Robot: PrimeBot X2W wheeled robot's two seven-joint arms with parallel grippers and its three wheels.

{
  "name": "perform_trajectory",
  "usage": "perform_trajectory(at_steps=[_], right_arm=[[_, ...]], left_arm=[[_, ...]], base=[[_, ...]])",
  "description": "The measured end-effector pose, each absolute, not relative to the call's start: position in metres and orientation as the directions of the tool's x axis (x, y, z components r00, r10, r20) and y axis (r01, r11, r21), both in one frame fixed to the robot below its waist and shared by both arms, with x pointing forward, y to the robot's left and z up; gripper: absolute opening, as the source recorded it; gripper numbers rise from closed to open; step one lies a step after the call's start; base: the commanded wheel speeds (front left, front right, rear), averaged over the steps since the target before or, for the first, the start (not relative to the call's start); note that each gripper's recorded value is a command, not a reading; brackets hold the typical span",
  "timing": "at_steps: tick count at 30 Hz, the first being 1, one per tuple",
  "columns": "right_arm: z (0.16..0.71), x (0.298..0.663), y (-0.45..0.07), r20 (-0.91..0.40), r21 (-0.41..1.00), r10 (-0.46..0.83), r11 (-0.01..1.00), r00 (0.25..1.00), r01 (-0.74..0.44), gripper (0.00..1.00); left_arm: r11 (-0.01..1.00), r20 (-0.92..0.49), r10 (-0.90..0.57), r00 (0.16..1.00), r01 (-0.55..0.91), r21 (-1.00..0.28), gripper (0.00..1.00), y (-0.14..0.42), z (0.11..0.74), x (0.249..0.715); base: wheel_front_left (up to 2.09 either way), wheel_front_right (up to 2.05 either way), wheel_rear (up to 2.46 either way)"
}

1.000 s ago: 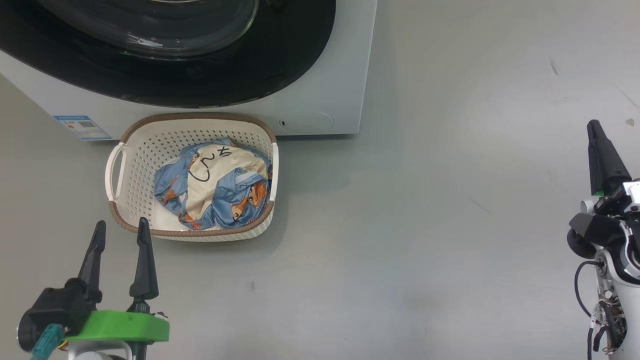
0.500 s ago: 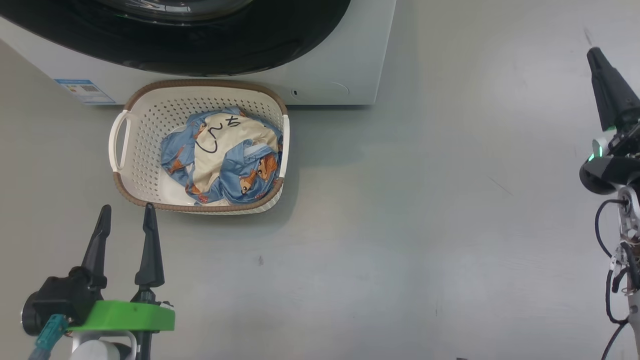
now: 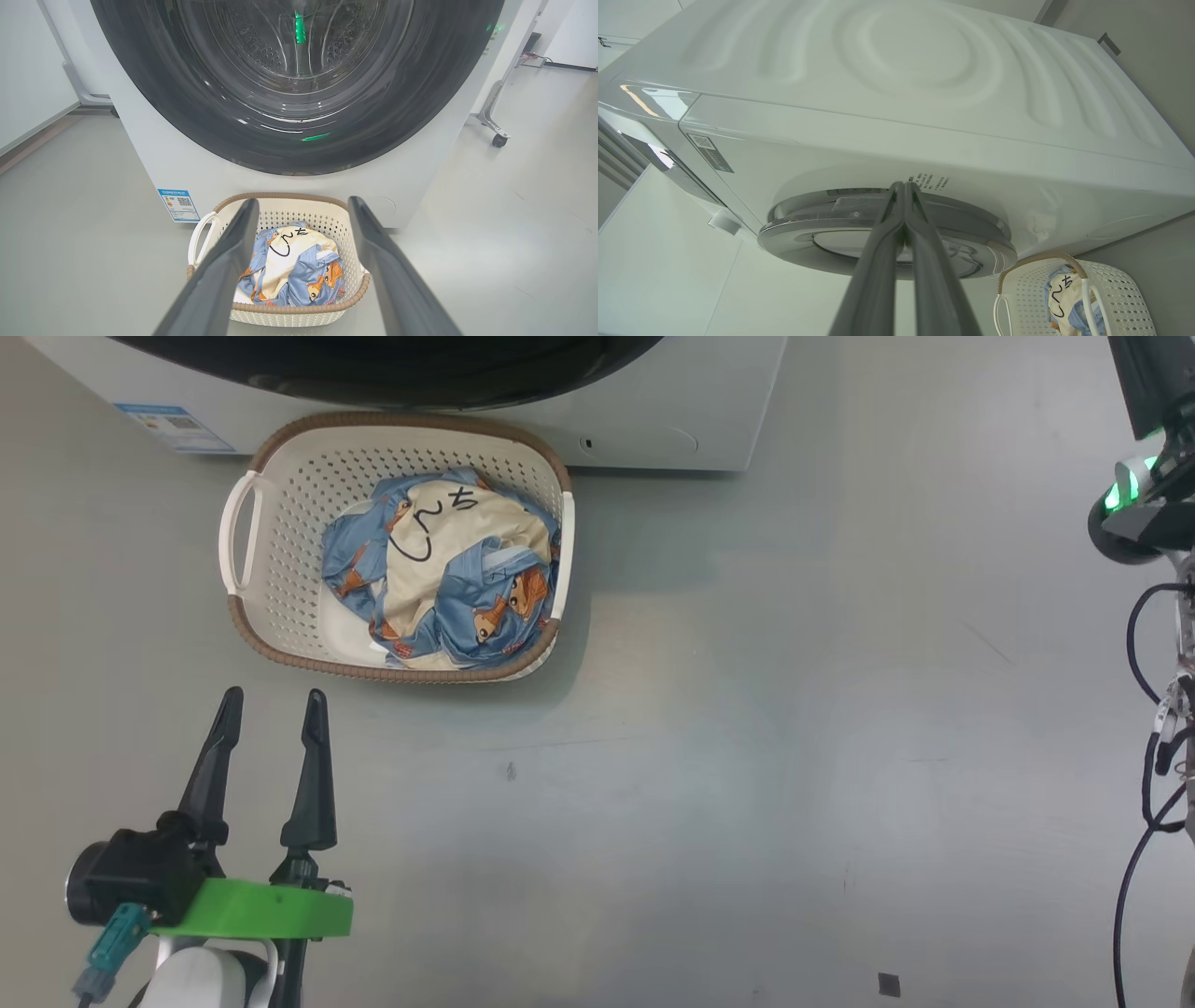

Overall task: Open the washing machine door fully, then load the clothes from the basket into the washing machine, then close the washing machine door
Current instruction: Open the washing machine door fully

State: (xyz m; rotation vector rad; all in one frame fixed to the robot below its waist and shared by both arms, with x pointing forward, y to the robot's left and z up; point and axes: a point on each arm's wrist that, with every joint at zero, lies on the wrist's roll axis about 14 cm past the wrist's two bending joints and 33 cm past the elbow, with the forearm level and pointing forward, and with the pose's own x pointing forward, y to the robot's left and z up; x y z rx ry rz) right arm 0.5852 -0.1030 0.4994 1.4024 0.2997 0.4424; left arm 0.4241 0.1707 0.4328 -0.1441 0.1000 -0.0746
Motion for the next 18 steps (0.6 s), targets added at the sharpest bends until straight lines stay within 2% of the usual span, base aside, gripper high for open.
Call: perform_trajectory(at_steps=[18], right_arm=[[0.501,0.631,-0.047,0.126,0.975,0.599,0.073,0.791,-0.211,0.00]], left_arm=[[0.993,-0.159,-0.026,0.987,0.006,-0.120,1.00,0.189,0.408,0.426]], base=[[0.00,0.00,0.00]])
